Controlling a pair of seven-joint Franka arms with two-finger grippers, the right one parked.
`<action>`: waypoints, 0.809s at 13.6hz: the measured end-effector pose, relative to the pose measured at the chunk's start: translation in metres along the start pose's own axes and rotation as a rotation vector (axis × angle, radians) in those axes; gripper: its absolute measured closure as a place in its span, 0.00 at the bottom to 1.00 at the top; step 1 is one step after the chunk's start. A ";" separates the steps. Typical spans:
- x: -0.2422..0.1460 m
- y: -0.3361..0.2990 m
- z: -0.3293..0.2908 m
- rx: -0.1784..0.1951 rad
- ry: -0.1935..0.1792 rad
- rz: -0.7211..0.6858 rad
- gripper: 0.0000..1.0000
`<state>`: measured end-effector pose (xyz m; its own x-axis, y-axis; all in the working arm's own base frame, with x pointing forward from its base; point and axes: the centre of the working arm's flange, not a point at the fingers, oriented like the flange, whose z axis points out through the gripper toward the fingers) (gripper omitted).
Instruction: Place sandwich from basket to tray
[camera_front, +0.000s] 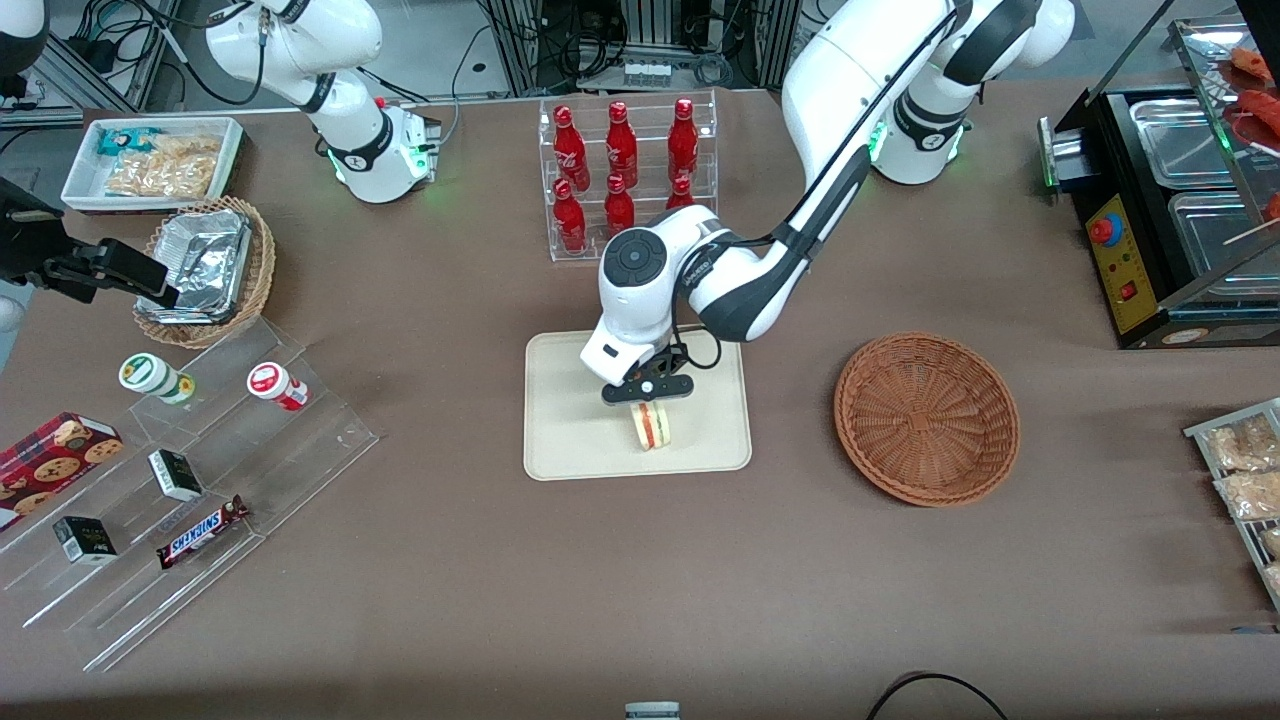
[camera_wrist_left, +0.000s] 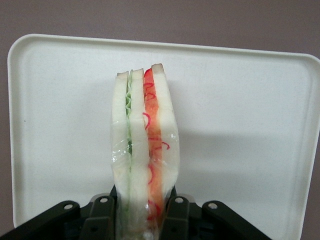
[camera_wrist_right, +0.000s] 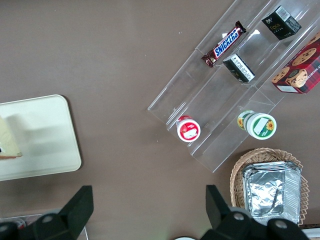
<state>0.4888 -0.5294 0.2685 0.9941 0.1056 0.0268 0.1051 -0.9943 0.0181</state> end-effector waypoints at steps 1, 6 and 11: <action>-0.004 0.003 0.002 0.002 -0.002 0.008 0.66; -0.020 0.011 0.019 0.019 -0.019 0.047 0.61; -0.023 0.011 0.034 0.028 -0.032 0.064 0.38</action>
<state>0.4686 -0.5437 0.2341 0.9991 0.0412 -0.0046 0.0412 -0.9991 -0.0106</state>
